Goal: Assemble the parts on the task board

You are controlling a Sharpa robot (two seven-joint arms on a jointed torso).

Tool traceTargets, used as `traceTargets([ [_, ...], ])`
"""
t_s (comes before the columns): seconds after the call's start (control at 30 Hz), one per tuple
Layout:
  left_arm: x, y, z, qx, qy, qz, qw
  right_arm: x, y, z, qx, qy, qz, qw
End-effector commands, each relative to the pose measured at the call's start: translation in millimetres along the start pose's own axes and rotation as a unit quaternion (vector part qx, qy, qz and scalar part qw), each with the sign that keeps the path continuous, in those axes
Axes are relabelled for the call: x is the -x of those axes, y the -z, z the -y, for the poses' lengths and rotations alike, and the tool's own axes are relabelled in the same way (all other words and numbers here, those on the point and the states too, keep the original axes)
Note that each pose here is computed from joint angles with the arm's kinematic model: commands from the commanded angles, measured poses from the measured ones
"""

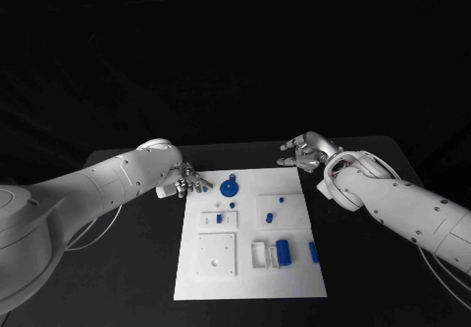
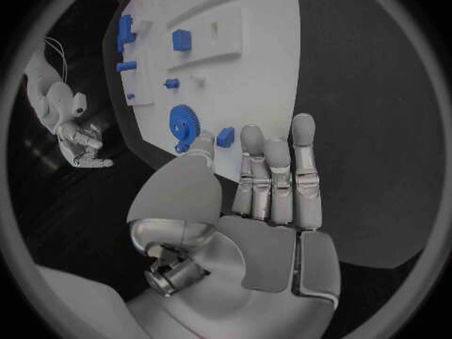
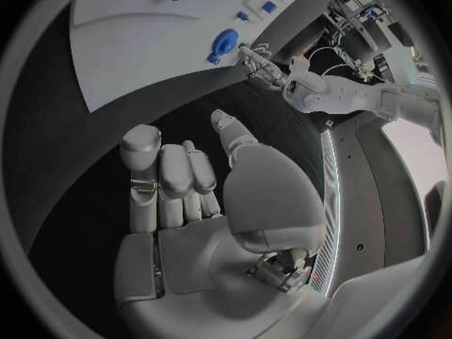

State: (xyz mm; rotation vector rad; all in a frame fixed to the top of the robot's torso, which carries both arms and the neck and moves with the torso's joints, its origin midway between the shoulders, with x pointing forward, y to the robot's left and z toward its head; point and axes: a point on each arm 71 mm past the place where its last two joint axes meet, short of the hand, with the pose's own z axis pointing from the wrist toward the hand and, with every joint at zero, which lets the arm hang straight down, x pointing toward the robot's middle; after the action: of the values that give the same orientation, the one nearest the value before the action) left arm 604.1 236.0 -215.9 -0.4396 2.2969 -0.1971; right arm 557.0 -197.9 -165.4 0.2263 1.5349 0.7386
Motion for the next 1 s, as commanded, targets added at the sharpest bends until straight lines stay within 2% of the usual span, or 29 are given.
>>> traceTargets([
  [0.03,-3.0,-0.4,1.5,-0.007,0.000,-0.013,1.000,0.0,-0.3,-0.2,0.000,0.003,0.000,1.000],
  [0.47,-1.5,-0.2,-0.3,-0.012,0.019,-0.005,1.000,-0.4,-0.6,0.2,-0.001,0.003,-0.002,1.000],
  [1.0,-2.0,0.1,3.1,-0.017,0.029,0.000,0.999,-0.1,-0.3,1.5,-0.003,0.003,-0.003,1.000],
])
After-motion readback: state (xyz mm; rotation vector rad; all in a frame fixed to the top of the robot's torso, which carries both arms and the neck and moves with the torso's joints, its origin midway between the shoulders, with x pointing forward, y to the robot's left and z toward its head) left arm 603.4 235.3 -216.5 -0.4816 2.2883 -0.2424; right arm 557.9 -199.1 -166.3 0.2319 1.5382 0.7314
